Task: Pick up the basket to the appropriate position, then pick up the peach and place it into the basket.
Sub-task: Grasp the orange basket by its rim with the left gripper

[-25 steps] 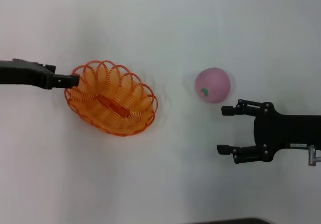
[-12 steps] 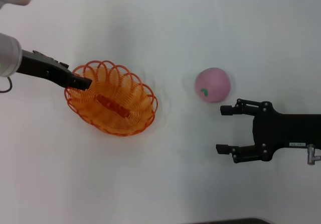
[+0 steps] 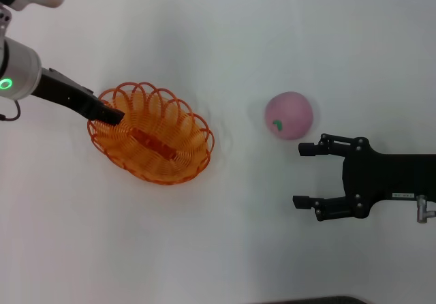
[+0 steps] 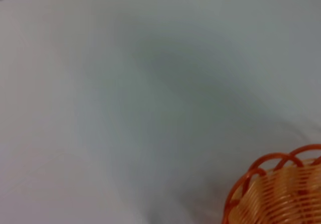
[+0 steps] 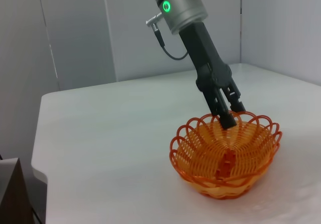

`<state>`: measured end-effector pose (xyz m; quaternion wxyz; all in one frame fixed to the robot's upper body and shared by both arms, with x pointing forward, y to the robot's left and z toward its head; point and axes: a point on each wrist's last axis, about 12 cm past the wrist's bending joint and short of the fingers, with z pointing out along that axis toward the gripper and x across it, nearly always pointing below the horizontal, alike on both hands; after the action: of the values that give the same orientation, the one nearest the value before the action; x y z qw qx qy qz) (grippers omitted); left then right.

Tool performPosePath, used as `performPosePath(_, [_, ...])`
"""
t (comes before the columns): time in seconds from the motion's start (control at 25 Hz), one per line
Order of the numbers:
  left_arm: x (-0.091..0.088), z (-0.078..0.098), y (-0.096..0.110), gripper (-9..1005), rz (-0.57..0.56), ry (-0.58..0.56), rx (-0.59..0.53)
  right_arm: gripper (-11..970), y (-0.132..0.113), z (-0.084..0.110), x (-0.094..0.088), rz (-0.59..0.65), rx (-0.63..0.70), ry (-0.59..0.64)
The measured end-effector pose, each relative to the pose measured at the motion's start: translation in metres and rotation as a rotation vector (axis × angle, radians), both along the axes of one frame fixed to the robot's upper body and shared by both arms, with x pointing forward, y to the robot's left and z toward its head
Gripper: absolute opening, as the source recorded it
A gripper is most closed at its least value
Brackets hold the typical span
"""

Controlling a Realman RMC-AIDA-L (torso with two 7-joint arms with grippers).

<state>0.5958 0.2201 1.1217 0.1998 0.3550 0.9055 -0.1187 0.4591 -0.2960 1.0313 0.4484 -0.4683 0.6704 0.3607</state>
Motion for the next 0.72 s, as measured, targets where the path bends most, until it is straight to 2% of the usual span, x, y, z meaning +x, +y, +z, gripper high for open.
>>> performPosePath(0.2, [0.0026,-0.0057,-0.0026,697,-0.003,0.010,0.028,917,0.0003,0.0001,0.0004,0.001,0.000,0.000])
performPosePath(0.72, [0.0029,-0.0072,-0.0071,676,0.004,0.012,0.036,918,0.0006,0.0004,0.0010,0.002,0.001,-0.001])
